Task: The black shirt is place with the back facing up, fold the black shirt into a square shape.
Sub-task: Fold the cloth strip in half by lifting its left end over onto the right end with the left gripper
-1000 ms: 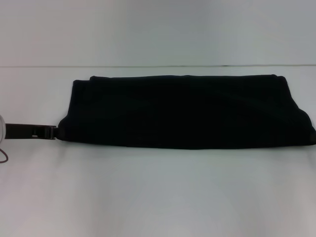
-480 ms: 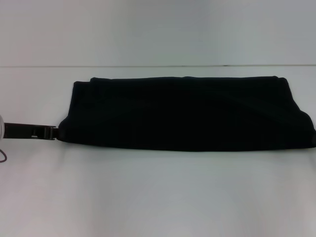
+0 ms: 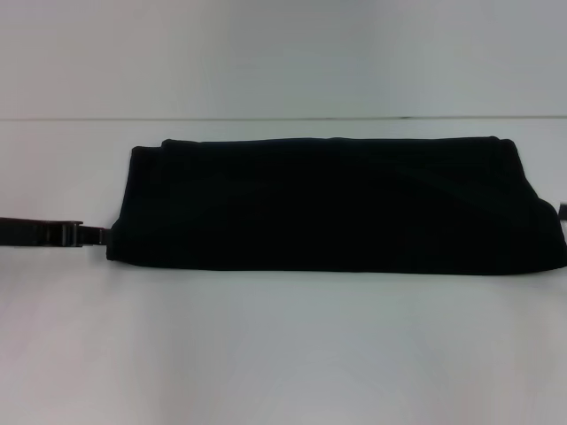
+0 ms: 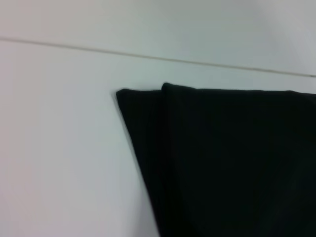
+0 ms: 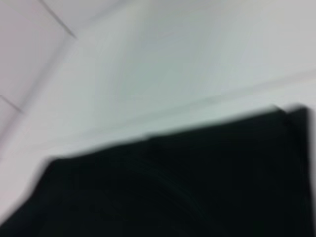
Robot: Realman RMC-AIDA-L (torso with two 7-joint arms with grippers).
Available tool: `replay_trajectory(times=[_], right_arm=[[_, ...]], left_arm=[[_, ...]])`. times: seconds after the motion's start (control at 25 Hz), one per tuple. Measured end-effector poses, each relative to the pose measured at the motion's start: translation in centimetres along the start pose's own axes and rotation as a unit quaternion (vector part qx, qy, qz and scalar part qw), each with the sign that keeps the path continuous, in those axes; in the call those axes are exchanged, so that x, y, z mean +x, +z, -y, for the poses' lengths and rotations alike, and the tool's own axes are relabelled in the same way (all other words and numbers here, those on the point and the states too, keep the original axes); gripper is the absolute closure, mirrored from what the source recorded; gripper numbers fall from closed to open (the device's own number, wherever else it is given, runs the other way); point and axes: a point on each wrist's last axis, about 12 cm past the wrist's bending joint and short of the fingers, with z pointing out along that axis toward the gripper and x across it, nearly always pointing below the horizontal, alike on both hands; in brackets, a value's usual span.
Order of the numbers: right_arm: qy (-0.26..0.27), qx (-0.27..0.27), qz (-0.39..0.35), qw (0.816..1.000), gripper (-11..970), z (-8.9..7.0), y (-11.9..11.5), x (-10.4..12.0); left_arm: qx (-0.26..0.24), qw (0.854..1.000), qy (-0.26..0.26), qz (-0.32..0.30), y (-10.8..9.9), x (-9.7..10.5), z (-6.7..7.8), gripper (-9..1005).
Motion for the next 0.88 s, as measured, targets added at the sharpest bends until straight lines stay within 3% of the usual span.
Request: replay_trajectory(times=[0.08,0.28,0.64,0.76,0.88], right_arm=[[-0.018,-0.033,0.025,0.999,475,-0.5,-0.3,0.1],[-0.068,-0.089,0.074,0.991,316,-1.8,1.0,0.7],[-0.149,-0.116,0.059,0.98,222,-3.5,3.5,-0.8],[-0.185,-0.125,0.043,0.974,190,-4.2,4.0,-1.6],[-0.21,-0.132,0.033,0.968,95,-4.7,4.3,-2.2]], left_arm=[[0.013,1.0,-0.01,-0.012,-0.3,0.2,0.2,751],[0.049,0.997,-0.035,-0.049,-0.7,0.5,1.2,595],[0.073,0.986,-0.126,-0.08,0.8,0.2,2.0,265],[0.075,0.98,-0.164,-0.084,1.6,0.0,2.3,216],[0.068,0.971,-0.217,-0.078,2.2,-0.1,2.2,167]])
